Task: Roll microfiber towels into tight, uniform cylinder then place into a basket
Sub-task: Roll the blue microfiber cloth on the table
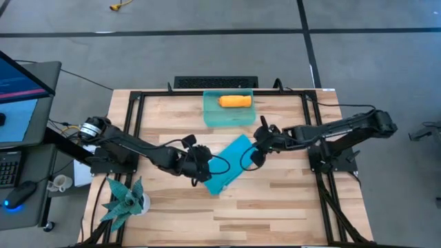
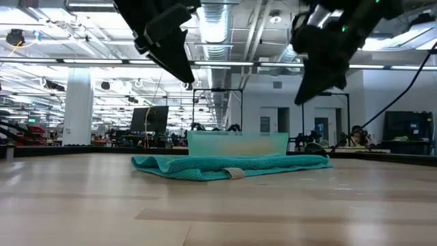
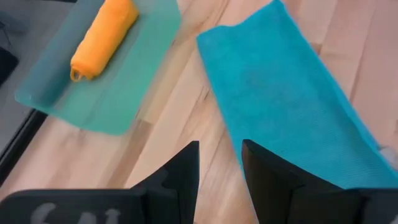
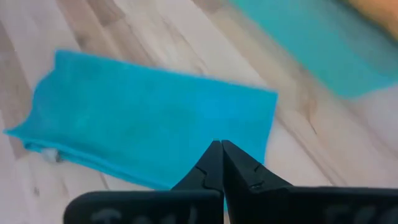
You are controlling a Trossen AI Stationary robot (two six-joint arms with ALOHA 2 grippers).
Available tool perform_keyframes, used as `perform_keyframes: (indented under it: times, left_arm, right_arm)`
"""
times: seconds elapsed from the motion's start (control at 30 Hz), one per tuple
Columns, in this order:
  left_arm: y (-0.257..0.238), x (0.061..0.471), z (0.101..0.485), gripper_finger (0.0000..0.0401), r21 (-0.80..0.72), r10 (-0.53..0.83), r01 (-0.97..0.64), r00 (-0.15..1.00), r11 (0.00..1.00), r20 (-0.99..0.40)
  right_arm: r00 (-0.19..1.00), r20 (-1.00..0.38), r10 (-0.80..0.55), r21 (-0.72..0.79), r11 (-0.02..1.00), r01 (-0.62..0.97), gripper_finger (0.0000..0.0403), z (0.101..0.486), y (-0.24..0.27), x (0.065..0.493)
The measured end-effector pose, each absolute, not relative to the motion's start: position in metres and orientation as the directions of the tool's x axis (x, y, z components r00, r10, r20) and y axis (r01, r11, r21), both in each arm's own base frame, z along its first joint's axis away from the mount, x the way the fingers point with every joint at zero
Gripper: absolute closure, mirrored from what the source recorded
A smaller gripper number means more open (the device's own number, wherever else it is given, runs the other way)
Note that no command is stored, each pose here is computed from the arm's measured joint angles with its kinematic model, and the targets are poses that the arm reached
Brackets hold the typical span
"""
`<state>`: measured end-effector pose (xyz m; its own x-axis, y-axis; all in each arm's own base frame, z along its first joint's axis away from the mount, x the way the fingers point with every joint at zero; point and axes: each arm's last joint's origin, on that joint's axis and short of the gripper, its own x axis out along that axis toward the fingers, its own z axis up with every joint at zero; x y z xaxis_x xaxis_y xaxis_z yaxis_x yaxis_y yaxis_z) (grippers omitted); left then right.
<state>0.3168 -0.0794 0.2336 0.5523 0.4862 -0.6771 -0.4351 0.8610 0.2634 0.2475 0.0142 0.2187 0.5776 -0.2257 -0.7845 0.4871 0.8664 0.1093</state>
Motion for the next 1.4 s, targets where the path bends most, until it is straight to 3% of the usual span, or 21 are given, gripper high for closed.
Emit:
perform_keyframes:
  times: [0.4, 0.93, 1.1, 1.3, 1.4]
  left_arm:
    - [-0.077, 0.318, 0.233, 0.0287, 0.266, 0.491, -0.440, 0.547, 0.858, -0.678]
    - [-0.077, 0.318, 0.233, 0.0287, 0.266, 0.490, -0.439, 0.547, 0.858, -0.679]
    - [-0.077, 0.318, 0.233, 0.0287, 0.266, 0.490, -0.438, 0.547, 0.859, -0.679]
    - [-0.077, 0.318, 0.232, 0.0287, 0.268, 0.490, -0.437, 0.546, 0.858, -0.680]
    - [-0.076, 0.317, 0.231, 0.0287, 0.280, 0.493, -0.432, 0.534, 0.857, -0.687]
  right_arm:
    - [0.400, -0.909, -0.115, 0.136, 0.826, 0.546, 0.0377, 0.172, -0.014, 0.265]
    - [0.267, -0.963, 0.044, 0.195, 0.796, 0.574, 0.0380, 0.132, -0.031, 0.273]
    - [0.285, -0.959, -0.005, 0.177, 0.774, 0.609, 0.0380, 0.131, -0.046, 0.274]
    - [0.309, -0.932, -0.188, 0.071, 0.743, 0.665, 0.0383, 0.134, -0.064, 0.275]
    - [0.284, -0.941, -0.184, 0.052, 0.750, 0.659, 0.0381, 0.137, -0.065, 0.275]
